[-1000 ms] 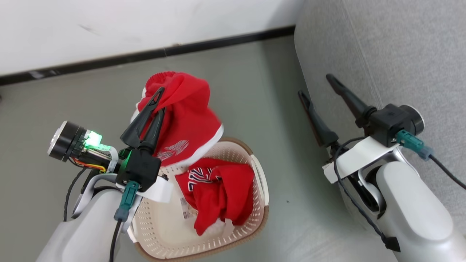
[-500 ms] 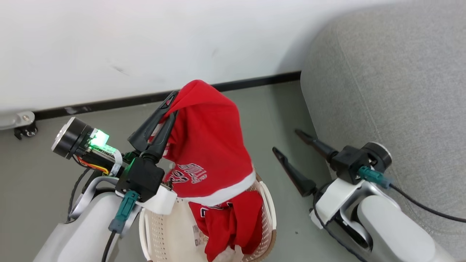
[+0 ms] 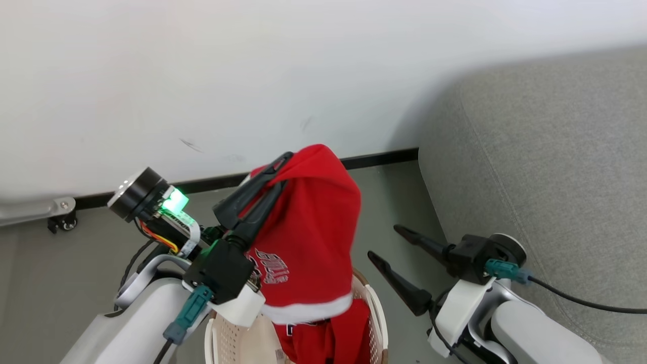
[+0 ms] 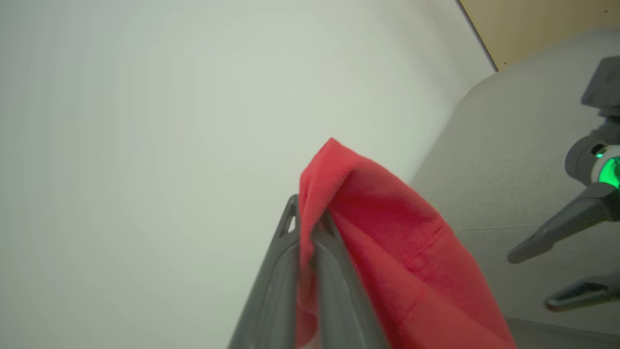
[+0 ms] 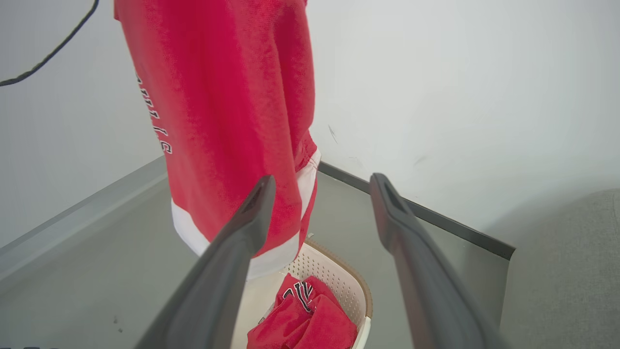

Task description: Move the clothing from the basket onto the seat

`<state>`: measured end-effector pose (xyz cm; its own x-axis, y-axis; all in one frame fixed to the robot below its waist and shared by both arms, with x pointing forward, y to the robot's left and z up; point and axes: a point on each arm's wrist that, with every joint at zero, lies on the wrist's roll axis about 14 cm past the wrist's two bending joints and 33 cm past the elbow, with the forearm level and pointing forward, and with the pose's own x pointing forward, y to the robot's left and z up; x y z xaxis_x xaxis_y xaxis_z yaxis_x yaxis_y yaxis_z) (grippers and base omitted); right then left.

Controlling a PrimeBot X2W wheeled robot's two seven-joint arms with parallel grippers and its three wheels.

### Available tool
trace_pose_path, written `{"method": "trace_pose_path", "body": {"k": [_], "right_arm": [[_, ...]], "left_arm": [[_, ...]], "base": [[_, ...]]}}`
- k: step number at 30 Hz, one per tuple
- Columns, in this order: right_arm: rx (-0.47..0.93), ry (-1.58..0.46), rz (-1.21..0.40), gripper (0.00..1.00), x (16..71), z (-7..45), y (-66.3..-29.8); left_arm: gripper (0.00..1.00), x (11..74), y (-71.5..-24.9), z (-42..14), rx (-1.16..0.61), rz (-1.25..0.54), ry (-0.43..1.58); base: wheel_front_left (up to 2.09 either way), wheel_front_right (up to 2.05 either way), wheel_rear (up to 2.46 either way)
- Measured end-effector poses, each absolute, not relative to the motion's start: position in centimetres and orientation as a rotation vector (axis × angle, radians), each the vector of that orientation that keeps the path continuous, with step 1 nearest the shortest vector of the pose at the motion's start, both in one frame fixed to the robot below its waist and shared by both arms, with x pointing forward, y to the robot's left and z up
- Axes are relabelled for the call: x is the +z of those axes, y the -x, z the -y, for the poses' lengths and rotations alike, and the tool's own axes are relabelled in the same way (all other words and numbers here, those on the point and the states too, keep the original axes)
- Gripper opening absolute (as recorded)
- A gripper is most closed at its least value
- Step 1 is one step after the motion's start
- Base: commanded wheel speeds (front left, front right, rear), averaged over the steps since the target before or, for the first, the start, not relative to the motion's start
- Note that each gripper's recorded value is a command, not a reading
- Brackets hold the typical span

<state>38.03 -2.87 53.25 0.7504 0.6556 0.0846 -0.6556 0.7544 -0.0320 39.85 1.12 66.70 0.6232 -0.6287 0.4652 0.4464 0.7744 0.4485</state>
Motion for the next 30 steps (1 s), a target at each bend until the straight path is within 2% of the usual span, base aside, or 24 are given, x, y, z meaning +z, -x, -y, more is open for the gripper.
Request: {"method": "trace_pose_path", "body": {"k": [16,30], "right_arm": [[1.005,0.043,0.062,1.00,54.5,-2.9,-31.9],[1.122,0.129,0.147,1.00,57.3,-4.8,-31.2]], "left_arm": [[0.00,70.9,-34.0,1.4,-0.733,0.787,-0.298],[0.00,71.1,-32.9,1.6,-0.752,0.784,-0.281]], "base": [[0.00,0.00,0.00],[0.00,0.00,0.00]]}}
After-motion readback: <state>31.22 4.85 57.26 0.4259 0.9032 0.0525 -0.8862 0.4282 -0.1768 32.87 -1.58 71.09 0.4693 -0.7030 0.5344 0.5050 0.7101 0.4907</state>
